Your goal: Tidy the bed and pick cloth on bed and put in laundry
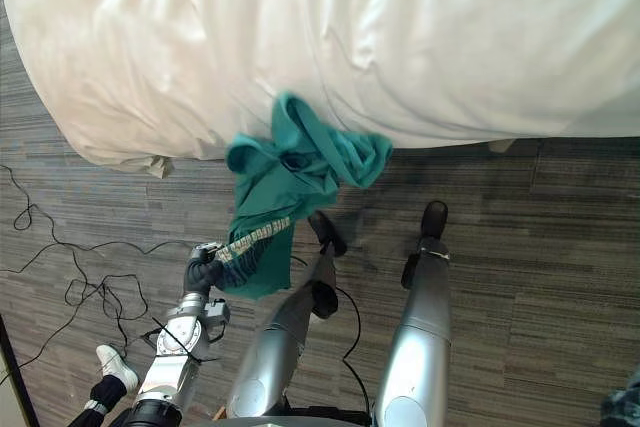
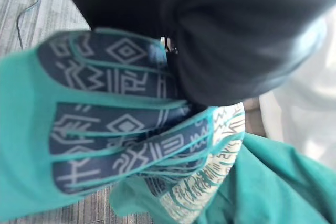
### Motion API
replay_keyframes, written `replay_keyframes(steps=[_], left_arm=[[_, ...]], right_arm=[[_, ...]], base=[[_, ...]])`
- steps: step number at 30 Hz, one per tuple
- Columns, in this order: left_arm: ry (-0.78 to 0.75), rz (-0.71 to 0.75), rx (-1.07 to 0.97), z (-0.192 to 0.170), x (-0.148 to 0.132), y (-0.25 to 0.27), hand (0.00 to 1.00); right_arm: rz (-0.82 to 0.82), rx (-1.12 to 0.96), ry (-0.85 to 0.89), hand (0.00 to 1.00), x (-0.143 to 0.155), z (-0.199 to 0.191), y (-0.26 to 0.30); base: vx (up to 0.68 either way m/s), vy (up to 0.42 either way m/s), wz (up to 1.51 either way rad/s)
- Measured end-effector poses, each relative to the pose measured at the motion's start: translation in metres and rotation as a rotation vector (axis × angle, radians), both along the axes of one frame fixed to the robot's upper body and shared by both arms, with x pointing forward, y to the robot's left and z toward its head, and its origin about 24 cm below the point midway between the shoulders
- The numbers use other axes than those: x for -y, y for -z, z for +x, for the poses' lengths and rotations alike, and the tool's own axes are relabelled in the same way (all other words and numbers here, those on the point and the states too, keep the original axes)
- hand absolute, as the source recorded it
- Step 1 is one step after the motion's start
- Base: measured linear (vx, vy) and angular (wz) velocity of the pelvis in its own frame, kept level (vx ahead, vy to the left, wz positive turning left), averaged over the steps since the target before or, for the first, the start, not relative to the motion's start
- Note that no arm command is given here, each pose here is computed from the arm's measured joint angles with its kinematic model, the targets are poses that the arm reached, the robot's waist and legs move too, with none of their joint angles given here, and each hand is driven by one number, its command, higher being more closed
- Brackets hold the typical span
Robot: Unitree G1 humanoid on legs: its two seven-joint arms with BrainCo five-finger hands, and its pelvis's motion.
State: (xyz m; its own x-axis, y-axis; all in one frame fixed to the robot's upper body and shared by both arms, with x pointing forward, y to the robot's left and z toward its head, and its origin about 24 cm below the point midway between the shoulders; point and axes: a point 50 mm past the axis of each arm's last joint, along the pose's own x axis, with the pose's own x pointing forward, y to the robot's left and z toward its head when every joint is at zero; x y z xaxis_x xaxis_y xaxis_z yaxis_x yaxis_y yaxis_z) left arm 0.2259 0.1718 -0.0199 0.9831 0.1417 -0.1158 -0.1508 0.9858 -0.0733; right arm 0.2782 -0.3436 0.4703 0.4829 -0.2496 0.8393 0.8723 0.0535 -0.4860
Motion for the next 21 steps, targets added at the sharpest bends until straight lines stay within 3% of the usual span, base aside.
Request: replay_keyframes(steps=[10, 14, 21], left_arm=[[0.016, -0.109, -0.022, -0.001, 0.027, 0.006, 1.0], [0.035, -0.116, -0.055, -0.003, 0.033, 0.013, 1.0], [-0.015, -0.117, -0.185, -0.017, 0.026, 0.037, 1.0]], right_arm=[[0.006, 0.073, 0.052, 0.0, 0.016, -0.015, 0.008], [0.098, 0.002, 0.009, 0.0, 0.029, 0.002, 0.058], [0.372, -0.187, -0.251, 0.0, -0.009, 0.058, 0.195]], base=[[-0.01, 0.002, 0.16], [0.0, -0.034, -0.07], [0.05, -0.071, -0.47]])
